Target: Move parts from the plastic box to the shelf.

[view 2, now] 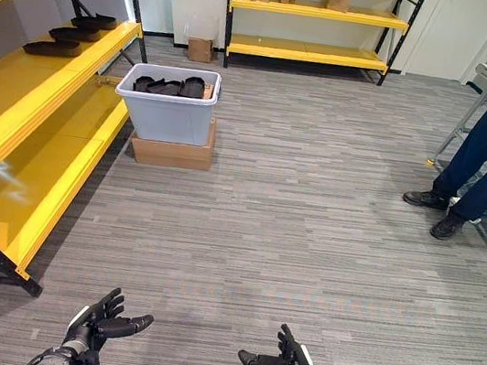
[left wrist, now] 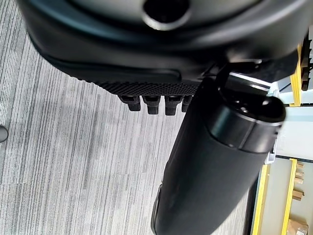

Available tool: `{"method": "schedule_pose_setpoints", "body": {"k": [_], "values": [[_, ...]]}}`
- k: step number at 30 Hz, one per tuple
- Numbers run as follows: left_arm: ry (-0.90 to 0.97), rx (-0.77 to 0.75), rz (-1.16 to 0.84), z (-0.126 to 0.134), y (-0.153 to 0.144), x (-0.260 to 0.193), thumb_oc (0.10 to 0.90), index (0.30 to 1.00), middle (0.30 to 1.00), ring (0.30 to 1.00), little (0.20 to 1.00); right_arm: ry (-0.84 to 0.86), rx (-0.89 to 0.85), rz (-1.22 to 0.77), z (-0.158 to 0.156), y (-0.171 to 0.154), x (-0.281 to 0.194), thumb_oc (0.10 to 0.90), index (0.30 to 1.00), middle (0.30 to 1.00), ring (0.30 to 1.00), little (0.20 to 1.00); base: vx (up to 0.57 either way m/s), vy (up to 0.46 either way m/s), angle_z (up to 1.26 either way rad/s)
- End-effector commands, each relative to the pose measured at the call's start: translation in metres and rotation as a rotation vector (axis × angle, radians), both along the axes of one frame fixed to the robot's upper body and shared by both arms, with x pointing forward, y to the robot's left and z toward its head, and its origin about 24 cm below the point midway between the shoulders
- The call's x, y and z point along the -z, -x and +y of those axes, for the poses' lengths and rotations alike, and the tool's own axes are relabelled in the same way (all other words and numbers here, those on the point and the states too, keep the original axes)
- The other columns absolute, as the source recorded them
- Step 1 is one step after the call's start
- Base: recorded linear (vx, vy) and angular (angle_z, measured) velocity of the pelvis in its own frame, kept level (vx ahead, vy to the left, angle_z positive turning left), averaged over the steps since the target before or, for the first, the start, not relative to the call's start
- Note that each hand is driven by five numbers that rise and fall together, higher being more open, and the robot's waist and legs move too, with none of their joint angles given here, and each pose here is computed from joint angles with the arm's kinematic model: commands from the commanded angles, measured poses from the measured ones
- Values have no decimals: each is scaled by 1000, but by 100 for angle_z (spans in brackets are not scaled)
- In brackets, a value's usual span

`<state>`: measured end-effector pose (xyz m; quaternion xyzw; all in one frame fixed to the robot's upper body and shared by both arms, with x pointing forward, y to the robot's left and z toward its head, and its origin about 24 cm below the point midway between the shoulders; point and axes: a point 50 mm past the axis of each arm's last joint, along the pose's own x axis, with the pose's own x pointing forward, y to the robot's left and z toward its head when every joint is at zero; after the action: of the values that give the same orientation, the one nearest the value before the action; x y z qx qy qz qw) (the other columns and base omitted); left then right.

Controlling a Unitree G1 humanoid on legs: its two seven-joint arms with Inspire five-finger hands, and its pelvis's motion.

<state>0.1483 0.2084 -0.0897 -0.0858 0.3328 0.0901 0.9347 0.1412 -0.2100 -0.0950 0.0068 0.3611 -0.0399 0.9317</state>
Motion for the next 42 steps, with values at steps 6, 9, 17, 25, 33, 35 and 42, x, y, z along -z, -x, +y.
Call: {"method": "schedule_pose_setpoints", "body": {"k": [6, 9, 17, 25, 33, 35, 42], "values": [[-56, 47, -184, 6, -41, -28, 900, 1000, 1000, 1000, 1000, 9, -24, -181, 1, -35, -26, 900, 1000, 1000, 1000, 1000, 0, 0, 0], [-60, 40, -191, 8, -43, -30, 900, 1000, 1000, 1000, 1000, 12, -18, -189, 0, -37, -27, 900, 1000, 1000, 1000, 1000, -10, -34, 4], [-70, 23, -227, 14, -52, -38, 900, 1000, 1000, 1000, 1000, 18, -20, -244, -4, -50, -38, 900, 1000, 1000, 1000, 1000, -22, -113, 6], [-39, 23, -262, 8, -55, -43, 900, 1000, 1000, 1000, 1000, 68, 32, -265, -22, -51, -44, 900, 1000, 1000, 1000, 1000, 173, -73, 24], [-58, 8, -288, 12, -57, -50, 900, 1000, 1000, 1000, 1000, 41, -38, -270, -3, -58, -43, 900, 1000, 1000, 1000, 1000, 545, 198, -45], [-75, 26, -286, 13, -57, -51, 900, 1000, 1000, 1000, 1000, 24, -70, -270, 3, -57, -43, 900, 1000, 1000, 1000, 1000, 452, 220, -26], [-104, 60, -297, 14, -59, -56, 900, 1000, 1000, 1000, 1000, -4, -78, -285, 9, -57, -45, 900, 1000, 1000, 1000, 1000, 356, 194, 27]]}}
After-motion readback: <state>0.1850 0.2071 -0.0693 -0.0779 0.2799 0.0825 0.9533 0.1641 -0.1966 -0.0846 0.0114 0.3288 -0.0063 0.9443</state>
